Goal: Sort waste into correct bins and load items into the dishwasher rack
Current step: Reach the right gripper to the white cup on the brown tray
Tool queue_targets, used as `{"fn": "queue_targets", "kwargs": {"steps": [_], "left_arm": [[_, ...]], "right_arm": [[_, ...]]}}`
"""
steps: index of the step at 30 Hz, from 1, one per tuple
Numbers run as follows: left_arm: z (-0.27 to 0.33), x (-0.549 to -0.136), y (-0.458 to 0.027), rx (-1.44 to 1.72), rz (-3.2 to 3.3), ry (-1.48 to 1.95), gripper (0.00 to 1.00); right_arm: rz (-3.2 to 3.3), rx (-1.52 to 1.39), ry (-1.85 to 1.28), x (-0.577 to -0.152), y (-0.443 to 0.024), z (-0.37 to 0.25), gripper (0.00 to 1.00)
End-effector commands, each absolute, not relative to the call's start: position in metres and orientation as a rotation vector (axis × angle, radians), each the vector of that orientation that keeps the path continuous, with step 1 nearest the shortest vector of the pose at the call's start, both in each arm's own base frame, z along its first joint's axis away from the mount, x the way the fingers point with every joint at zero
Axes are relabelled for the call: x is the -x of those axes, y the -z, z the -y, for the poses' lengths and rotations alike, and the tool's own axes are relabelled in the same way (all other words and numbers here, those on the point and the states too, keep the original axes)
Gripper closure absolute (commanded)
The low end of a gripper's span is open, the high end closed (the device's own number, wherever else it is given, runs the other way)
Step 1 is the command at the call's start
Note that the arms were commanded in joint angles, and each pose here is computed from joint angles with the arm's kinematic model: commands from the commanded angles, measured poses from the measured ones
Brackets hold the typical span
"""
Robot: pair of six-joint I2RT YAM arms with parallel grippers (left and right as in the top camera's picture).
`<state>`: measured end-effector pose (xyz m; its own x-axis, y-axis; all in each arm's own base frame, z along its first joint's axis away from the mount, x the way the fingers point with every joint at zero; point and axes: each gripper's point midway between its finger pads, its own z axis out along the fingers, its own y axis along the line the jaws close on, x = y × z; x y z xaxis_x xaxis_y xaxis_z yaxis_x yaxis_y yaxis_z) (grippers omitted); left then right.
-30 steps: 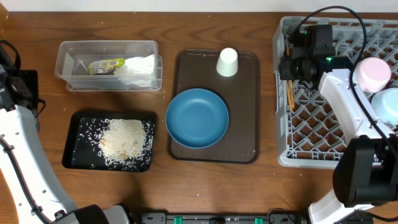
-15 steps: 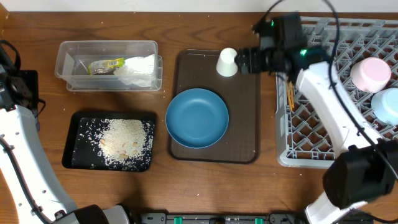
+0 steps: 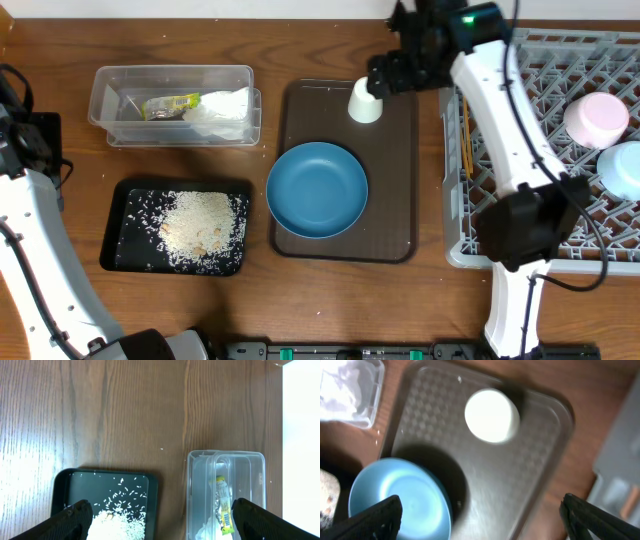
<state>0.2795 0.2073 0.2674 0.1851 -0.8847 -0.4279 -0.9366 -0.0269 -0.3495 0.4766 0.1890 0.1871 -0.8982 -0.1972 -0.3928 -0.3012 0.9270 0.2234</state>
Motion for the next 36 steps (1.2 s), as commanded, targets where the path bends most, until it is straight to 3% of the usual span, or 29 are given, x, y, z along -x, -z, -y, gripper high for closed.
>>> {"fn": "queue_targets", "kwargs": {"steps": [1,8,12,22,29,36], "left_arm": [[-0.21,-0.278,-0.266,1.912,-1.711,-0.146,0.08],[-0.21,-0.278,-0.266,1.912,-1.711,-0.146,0.08],[-0.21,-0.278,-0.266,1.912,-1.711,-0.146,0.08],[-0.21,-0.278,-0.266,1.912,-1.711,-0.146,0.08],[-0.21,-0.278,-0.266,1.912,-1.71,-0.146,0.08],[-0.21,-0.278,-0.266,1.912,-1.711,-0.146,0.08]], "right_arm": [[-2.625,0.364,-0.437,-0.485,-0.207,-0.213,0.01],[-2.528,0.333,-0.331,-0.514,-0.199,-0.228,0.01],[-2.548,0.217,-0.153,-0.527,-0.173,-0.219,0.01],[-2.69,0.219,-0.112,-0.525,-0.092,-0.232,0.01],[-2.733,0.228,-0.089,-0.522,-0.07,-0.231,0.2],[-2.74,0.222,-0.055,-0.522,-0.066,-0.226,0.2]]}}
